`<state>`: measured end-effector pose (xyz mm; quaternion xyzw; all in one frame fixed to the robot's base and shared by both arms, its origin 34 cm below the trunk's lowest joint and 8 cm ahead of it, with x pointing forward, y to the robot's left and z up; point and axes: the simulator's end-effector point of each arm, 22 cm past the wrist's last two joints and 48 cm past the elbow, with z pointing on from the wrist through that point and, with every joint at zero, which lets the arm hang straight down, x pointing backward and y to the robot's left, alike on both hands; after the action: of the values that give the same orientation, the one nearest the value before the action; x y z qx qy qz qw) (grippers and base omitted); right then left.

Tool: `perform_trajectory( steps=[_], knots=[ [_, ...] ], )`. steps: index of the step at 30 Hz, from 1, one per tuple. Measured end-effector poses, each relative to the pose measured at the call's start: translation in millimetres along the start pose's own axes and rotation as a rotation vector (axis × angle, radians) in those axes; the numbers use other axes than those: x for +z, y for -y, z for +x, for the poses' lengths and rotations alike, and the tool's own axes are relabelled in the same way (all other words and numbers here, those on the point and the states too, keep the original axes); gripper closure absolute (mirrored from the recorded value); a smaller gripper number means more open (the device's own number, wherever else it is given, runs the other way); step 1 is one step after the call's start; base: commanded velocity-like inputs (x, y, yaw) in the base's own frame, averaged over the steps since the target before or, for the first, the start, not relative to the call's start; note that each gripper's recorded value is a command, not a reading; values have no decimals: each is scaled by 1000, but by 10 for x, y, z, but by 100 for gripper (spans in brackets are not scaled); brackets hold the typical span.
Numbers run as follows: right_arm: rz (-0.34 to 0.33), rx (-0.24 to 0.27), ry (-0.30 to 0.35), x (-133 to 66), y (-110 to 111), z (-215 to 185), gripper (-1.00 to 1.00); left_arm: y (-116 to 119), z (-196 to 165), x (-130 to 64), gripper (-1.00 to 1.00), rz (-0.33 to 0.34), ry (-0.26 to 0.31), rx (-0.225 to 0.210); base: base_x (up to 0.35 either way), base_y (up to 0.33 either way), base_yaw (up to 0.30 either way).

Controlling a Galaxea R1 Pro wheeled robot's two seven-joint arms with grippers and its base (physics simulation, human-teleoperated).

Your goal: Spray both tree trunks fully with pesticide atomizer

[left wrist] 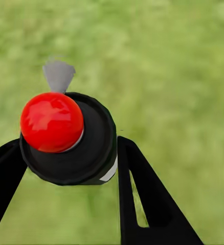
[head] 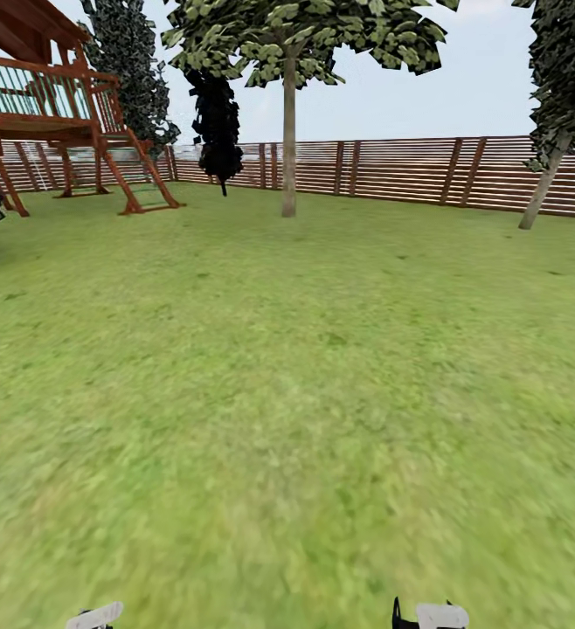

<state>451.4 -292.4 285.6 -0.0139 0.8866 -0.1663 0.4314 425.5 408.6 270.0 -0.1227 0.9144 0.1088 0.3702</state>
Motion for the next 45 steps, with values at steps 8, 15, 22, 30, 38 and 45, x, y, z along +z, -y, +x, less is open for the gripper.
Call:
perform_trajectory(
  steps=[8,15,22,30,38,45],
  knots=[
    [0,0,0,0,0,0,-100,-1,0,0,100,0,0,0,339,0,0],
    [0,0,0,0,0,0,-100,1,-4,2,100,0,1,0,339,0,0],
    [0,0,0,0,0,0,-100,0,-3,1,100,0,0,0,339,0,0],
    [0,0,0,0,0,0,-100,0,-3,1,100,0,0,0,339,0,0],
    [0,0,0,0,0,0,-100,0,0,0,100,0,0,0,339,0,0],
    [0,0,0,0,0,0,-100,0,-4,2,100,0,1,0,339,0,0]
  ],
)
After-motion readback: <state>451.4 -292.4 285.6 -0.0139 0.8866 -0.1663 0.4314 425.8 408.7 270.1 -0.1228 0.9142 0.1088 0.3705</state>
